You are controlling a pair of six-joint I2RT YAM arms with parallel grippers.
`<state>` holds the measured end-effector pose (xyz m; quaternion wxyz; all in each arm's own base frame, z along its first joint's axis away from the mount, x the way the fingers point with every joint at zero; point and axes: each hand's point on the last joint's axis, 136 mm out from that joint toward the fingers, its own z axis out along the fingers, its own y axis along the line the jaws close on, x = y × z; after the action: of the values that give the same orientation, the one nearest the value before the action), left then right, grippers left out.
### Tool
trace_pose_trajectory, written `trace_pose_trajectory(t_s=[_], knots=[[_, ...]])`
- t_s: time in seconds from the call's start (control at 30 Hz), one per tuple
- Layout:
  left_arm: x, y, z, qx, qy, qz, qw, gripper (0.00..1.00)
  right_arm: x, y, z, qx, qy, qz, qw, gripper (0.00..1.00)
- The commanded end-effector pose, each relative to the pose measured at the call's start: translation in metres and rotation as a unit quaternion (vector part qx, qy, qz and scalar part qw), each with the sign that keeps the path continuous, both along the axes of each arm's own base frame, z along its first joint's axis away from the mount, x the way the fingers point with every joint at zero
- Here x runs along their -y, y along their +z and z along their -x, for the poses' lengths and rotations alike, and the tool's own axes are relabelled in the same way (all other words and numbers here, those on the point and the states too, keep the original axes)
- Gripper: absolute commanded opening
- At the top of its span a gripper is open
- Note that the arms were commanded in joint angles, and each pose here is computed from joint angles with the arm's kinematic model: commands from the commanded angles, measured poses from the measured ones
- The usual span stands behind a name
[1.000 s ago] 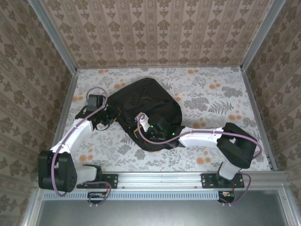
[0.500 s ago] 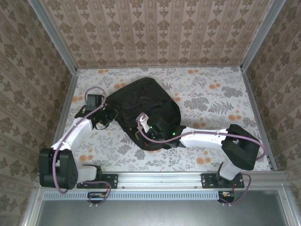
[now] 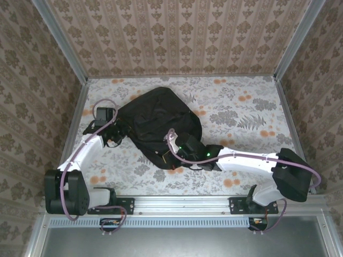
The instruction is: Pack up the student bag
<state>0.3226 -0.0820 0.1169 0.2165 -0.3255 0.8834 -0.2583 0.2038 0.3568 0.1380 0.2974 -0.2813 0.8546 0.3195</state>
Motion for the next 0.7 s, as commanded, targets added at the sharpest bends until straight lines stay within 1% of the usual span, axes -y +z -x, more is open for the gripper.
trace_pose_trajectory(t_s=[0.0,0.23,0.33,0.4,0.47,0.53,0.63,0.67], knots=[[-0.026,0.008,-0.008,0.014,0.040,-0.046,0.998,0.00,0.024,-0.001,0.012,-0.007,-0.008,0.025,1.000,0.00],[-0.030,0.013,-0.011,0.006,0.030,-0.074,0.997,0.00,0.052,-0.003,0.017,0.008,-0.009,0.068,0.998,0.00],[-0.027,0.019,-0.016,0.006,0.015,-0.089,0.996,0.00,0.064,-0.004,0.016,0.005,-0.011,0.085,0.996,0.00],[-0.020,0.023,-0.024,0.008,-0.005,-0.104,0.994,0.00,0.066,0.000,0.020,-0.001,-0.001,0.082,0.997,0.00],[-0.005,0.027,-0.035,0.010,-0.039,-0.109,0.993,0.00,0.057,0.006,0.027,-0.014,0.021,0.063,0.998,0.00],[0.021,0.028,-0.049,0.009,-0.093,-0.106,0.990,0.00,0.044,0.014,0.034,-0.038,0.042,0.042,0.997,0.00],[0.058,0.026,-0.066,-0.009,-0.167,-0.106,0.980,0.00,0.020,0.023,0.039,-0.075,0.066,0.025,0.995,0.00],[0.069,0.030,-0.074,-0.005,-0.186,-0.107,0.977,0.01,0.011,0.026,0.040,-0.083,0.073,0.018,0.994,0.00]])
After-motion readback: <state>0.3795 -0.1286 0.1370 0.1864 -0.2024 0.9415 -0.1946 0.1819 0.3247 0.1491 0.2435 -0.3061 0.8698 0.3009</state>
